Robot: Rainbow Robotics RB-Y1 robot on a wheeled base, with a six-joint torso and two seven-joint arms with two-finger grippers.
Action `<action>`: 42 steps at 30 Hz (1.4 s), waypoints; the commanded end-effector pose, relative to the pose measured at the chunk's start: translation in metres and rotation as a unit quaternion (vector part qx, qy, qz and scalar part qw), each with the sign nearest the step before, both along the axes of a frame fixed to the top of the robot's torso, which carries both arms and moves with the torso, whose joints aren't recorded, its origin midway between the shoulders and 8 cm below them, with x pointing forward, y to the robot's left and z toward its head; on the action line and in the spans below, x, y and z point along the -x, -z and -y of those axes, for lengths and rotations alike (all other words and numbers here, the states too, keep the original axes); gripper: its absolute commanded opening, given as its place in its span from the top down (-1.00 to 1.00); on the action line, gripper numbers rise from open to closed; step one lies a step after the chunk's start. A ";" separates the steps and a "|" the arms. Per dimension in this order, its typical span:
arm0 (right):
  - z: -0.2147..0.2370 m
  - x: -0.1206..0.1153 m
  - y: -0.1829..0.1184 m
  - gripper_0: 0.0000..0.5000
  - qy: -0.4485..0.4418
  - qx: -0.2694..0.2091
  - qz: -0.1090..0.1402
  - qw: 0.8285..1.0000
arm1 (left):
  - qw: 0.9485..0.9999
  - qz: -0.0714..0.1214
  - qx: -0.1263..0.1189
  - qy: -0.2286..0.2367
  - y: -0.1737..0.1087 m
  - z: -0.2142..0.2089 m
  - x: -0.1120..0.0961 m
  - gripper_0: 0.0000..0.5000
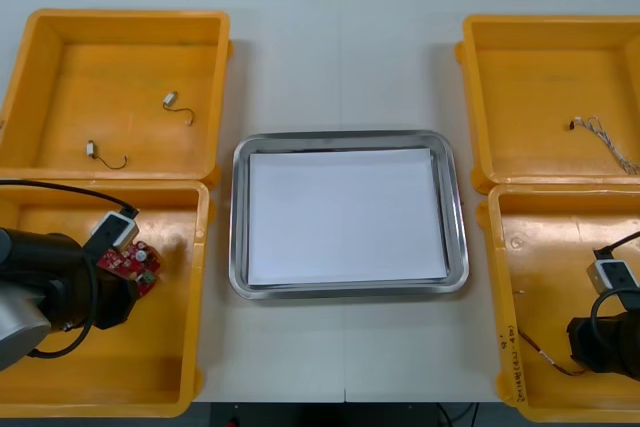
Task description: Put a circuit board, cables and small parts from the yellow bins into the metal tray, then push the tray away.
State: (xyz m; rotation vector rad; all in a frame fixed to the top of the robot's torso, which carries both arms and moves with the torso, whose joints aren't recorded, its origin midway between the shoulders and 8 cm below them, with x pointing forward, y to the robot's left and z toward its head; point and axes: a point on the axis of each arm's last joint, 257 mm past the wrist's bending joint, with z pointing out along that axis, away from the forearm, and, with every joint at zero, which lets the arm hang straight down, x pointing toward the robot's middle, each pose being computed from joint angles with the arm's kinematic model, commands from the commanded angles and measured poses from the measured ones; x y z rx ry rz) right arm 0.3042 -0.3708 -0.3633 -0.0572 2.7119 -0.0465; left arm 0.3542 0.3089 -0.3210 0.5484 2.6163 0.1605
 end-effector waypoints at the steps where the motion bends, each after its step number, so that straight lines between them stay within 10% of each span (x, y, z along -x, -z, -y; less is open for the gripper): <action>1: 0.002 -0.013 -0.010 1.00 0.012 -0.002 0.020 1.000 | 0.999 -0.004 -0.025 0.031 -0.004 -0.014 0.013 1.00; 19: 0.045 -0.051 -0.060 1.00 0.027 0.046 0.061 0.997 | 0.999 -0.002 -0.020 0.025 -0.007 -0.015 0.015 0.97; 22: 0.051 -0.053 -0.067 1.00 0.028 0.052 0.066 0.996 | 1.000 -0.001 -0.019 0.024 -0.007 -0.015 0.015 0.33; 24: 0.054 -0.055 -0.069 1.00 0.030 0.053 0.069 0.996 | 1.000 -0.001 -0.018 0.022 -0.007 -0.015 0.015 -1.00; 42: 0.085 -0.059 -0.063 1.00 0.053 0.057 0.076 0.994 | 1.000 -0.009 -0.001 0.005 -0.028 -0.013 0.010 -1.00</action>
